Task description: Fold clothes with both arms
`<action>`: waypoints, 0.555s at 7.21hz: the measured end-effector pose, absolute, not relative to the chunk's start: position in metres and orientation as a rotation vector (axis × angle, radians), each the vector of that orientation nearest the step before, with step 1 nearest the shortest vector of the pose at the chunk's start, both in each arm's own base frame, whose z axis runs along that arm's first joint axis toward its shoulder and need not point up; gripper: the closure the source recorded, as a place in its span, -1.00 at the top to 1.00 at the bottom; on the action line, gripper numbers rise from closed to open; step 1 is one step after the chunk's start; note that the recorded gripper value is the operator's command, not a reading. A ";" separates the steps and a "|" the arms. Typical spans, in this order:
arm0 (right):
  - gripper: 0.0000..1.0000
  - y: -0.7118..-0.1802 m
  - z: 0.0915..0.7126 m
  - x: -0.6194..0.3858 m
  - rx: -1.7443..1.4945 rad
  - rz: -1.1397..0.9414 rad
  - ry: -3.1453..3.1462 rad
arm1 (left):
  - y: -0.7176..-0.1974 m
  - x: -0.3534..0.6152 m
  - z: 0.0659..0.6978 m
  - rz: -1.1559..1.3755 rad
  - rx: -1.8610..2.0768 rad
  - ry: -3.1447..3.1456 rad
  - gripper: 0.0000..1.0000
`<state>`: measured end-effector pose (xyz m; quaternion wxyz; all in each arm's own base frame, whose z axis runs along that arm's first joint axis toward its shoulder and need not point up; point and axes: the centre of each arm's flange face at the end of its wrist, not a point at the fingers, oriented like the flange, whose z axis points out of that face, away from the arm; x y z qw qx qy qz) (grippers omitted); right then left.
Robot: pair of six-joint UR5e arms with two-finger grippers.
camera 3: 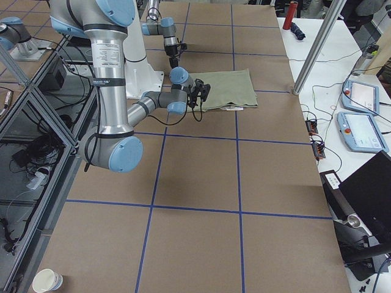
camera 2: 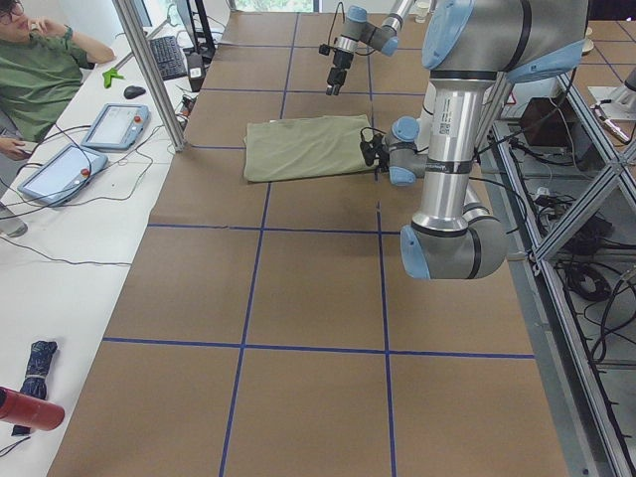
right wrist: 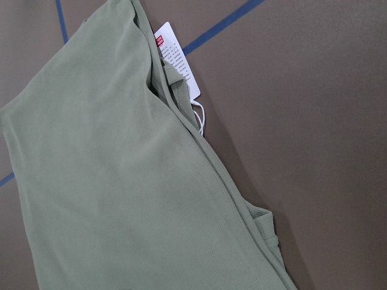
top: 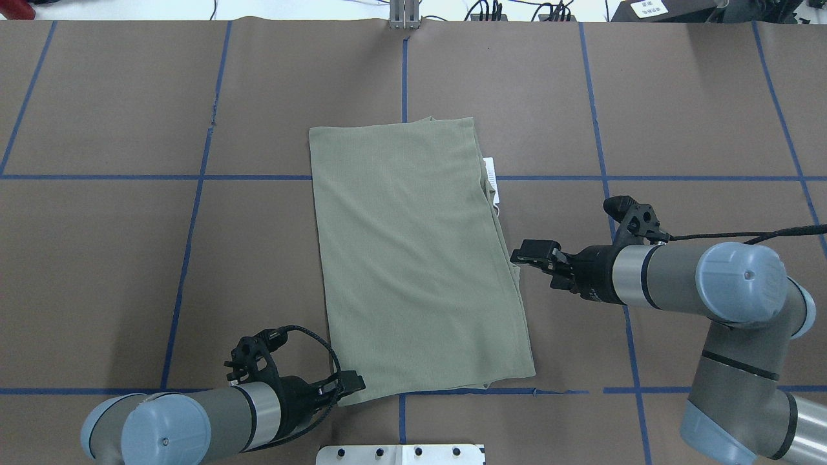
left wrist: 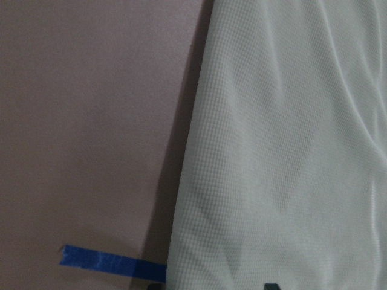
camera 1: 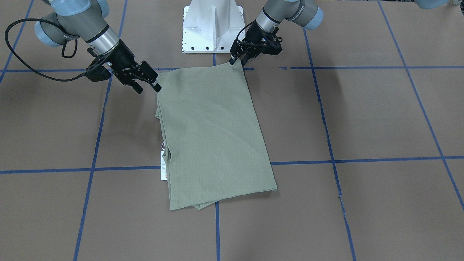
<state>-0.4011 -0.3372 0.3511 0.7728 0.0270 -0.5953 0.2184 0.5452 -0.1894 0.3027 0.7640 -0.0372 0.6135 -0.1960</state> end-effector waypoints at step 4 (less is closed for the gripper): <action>1.00 -0.337 0.350 -0.401 0.059 0.473 -1.292 | -0.189 0.548 0.306 -0.426 -0.080 1.326 0.25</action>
